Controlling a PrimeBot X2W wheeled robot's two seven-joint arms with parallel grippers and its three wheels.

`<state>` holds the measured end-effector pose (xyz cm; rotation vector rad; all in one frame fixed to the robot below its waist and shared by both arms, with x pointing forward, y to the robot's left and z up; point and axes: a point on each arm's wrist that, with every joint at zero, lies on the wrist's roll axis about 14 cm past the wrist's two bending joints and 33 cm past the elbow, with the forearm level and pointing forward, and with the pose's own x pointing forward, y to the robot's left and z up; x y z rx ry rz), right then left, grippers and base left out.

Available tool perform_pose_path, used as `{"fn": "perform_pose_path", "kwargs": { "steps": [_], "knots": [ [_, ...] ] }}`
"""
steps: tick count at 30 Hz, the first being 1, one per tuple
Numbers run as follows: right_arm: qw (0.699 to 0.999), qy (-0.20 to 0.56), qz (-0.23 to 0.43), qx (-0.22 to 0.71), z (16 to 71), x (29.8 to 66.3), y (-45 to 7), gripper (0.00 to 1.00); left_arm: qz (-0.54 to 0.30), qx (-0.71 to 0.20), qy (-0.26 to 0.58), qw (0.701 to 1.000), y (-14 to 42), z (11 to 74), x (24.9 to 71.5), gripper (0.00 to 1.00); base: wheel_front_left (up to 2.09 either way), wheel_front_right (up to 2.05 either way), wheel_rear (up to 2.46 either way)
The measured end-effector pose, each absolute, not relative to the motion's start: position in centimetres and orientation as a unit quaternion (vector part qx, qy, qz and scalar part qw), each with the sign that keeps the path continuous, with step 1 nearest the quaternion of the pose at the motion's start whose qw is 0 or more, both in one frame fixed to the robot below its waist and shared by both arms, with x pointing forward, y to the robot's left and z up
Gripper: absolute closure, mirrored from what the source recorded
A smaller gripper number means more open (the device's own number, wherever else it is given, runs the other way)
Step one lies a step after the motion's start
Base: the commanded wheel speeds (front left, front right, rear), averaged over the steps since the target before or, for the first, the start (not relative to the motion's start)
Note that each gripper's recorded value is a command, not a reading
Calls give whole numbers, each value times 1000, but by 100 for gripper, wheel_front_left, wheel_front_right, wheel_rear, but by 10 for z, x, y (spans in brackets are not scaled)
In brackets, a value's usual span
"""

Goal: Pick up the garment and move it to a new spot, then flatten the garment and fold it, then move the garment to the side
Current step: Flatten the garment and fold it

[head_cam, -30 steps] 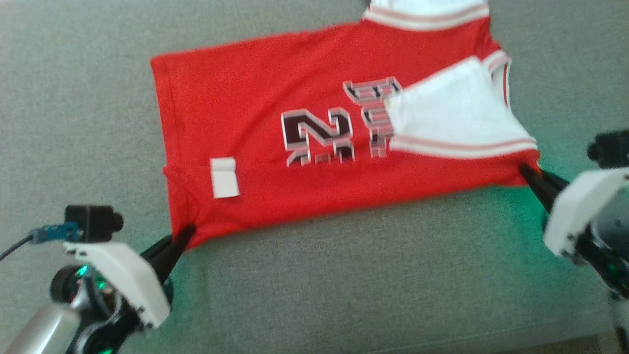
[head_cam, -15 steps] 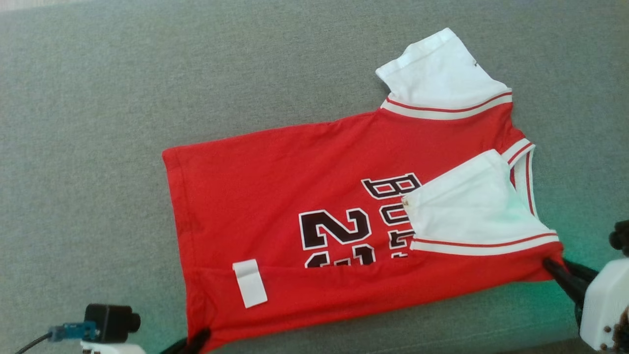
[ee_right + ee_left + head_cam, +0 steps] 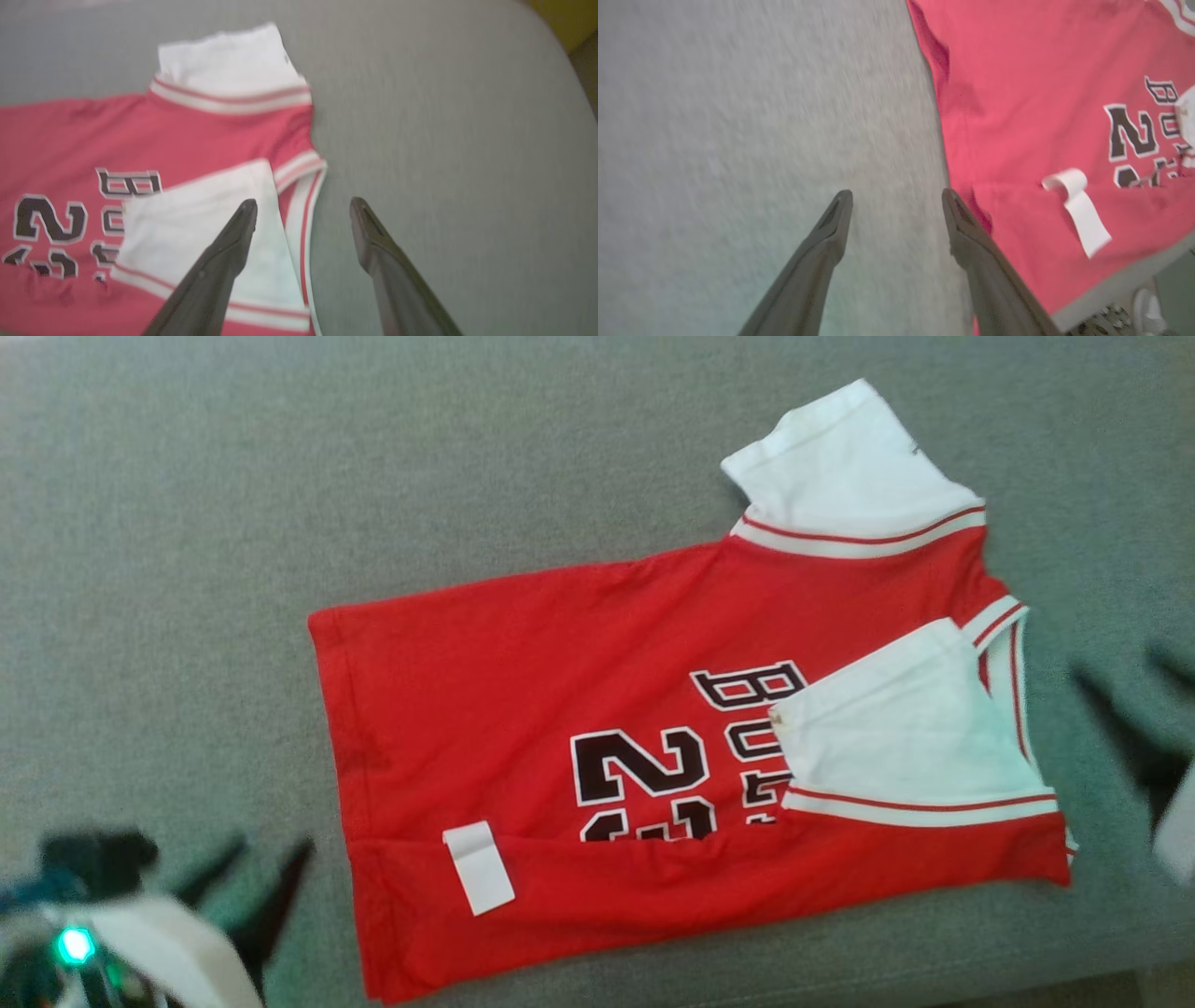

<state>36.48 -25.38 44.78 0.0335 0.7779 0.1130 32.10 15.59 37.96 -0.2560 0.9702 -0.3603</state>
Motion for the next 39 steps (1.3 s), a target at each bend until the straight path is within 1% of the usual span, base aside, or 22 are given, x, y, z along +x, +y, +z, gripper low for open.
{"fn": "perform_pose_path", "kwargs": {
  "steps": [3,6,9,12,15,18,21,38,39],
  "knots": [
    [945,321,61,-3,473,420,-247,0,-170,-117,413,887,154,394,364,0,0,0,0],
    [951,302,67,-25,473,468,-234,0,-181,-119,372,903,138,403,405,0,0,0,0],
    [944,320,80,-27,450,501,-216,0,-191,-114,370,902,123,396,429,0,0,0,0],
    [933,348,81,-32,422,523,-206,0,-201,-107,391,892,113,379,433,0,0,0,0],
    [928,363,76,-42,401,540,-203,0,-202,-105,394,891,113,373,440,0,0,0,0],
    [921,378,76,-46,384,551,-199,0,-202,-108,392,891,112,371,447,0,0,0,0],
    [915,393,83,-45,371,554,-192,0,-204,-107,394,890,112,369,451,0,0,0,0],
    [905,412,98,-33,362,551,-185,0,-230,-108,405,878,103,365,455,0,0,0,0],
    [903,416,101,-30,361,550,-183,0,-232,-107,407,877,102,365,455,26,0,0,0]
  ]
}}
